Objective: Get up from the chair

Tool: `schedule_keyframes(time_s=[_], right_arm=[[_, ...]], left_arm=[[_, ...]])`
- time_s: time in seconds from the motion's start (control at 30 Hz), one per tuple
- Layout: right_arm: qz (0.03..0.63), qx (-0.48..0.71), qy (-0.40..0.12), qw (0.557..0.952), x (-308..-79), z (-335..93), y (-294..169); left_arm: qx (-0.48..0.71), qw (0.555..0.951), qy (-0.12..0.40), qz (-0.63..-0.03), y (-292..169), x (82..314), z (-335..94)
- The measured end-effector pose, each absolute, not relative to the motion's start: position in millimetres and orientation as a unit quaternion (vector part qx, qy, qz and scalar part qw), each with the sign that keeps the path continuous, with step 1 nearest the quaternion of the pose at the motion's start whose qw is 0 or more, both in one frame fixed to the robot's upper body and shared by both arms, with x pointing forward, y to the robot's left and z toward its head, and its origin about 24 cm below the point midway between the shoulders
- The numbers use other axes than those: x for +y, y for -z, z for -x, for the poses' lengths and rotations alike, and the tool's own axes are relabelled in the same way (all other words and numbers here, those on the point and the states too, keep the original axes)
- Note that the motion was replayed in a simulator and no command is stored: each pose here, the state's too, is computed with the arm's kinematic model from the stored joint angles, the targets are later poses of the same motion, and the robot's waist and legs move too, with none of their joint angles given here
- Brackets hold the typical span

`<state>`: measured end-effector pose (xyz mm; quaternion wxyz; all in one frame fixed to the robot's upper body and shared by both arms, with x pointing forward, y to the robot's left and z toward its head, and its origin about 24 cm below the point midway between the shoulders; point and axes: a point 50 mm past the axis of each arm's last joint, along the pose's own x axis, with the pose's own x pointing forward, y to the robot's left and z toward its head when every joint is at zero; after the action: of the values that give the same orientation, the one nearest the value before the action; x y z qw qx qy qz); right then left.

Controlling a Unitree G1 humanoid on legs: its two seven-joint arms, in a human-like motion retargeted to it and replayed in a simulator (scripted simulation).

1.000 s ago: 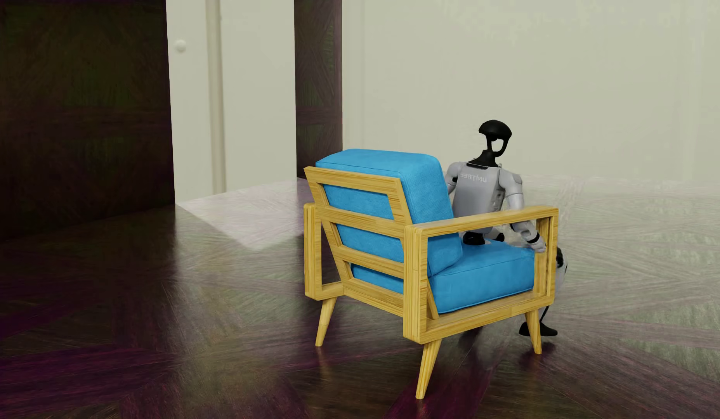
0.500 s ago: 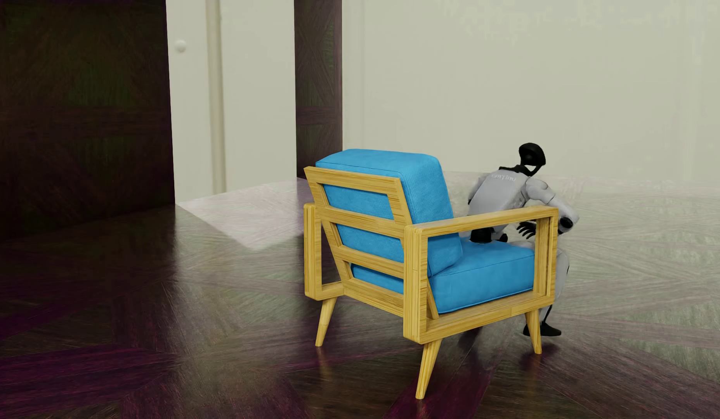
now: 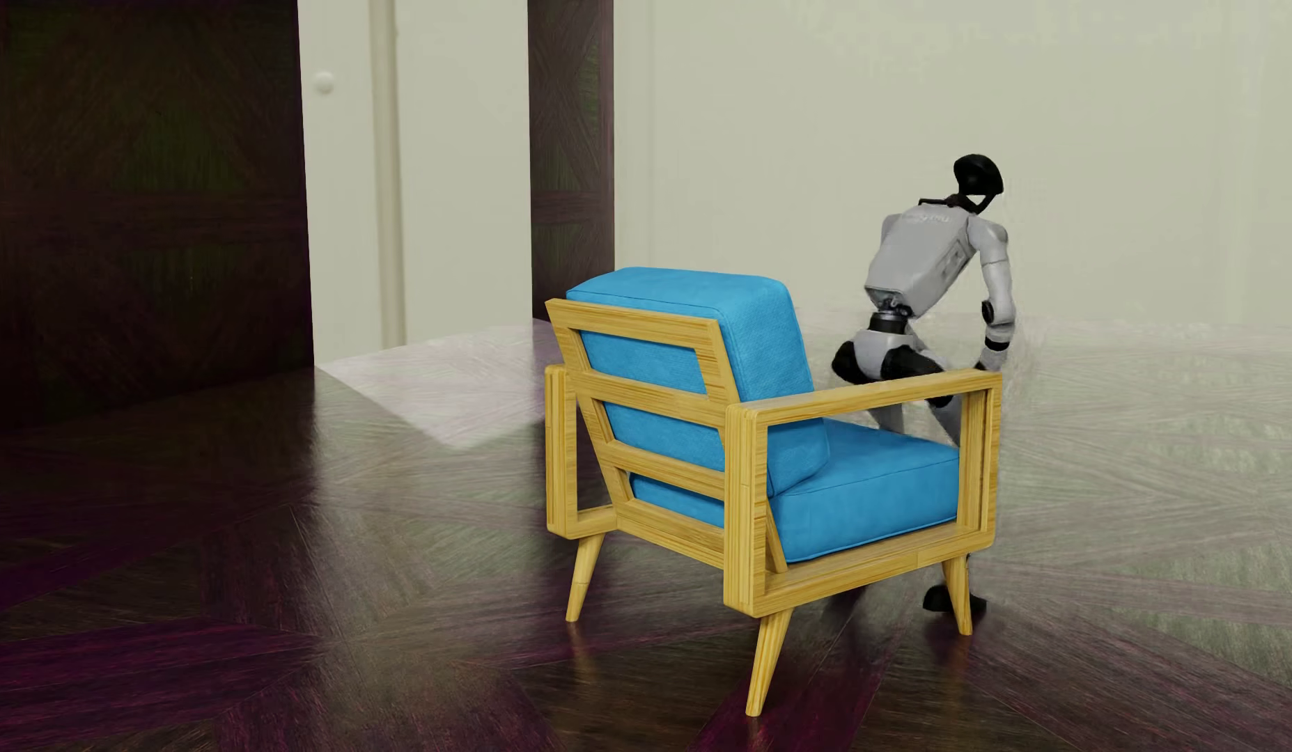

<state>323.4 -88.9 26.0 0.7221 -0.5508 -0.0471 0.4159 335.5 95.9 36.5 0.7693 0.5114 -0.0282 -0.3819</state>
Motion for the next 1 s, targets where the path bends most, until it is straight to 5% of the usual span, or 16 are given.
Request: schedule_keyframes(time_s=[0.13, 0.33, 0.5, 0.7, 1.0], right_arm=[[0.44, 0.192, -0.345, 0.806, -133, -282, 56], [0.338, 0.334, -0.29, 0.831, -206, -194, 106], [0.284, 0.491, -0.114, 0.816, -258, -123, 139], [0.286, 0.501, -0.151, 0.803, -258, -113, 141], [0.275, 0.415, -0.217, 0.84, -207, -149, 134]], left_arm=[[0.239, 0.835, 0.304, -0.392, 63, 144, -283], [0.421, 0.835, 0.22, -0.278, 131, 207, -173], [0.531, 0.813, 0.117, -0.208, 155, 233, -104], [0.532, 0.816, 0.132, -0.187, 158, 222, -99], [0.505, 0.83, 0.143, -0.188, 155, 215, -110]])
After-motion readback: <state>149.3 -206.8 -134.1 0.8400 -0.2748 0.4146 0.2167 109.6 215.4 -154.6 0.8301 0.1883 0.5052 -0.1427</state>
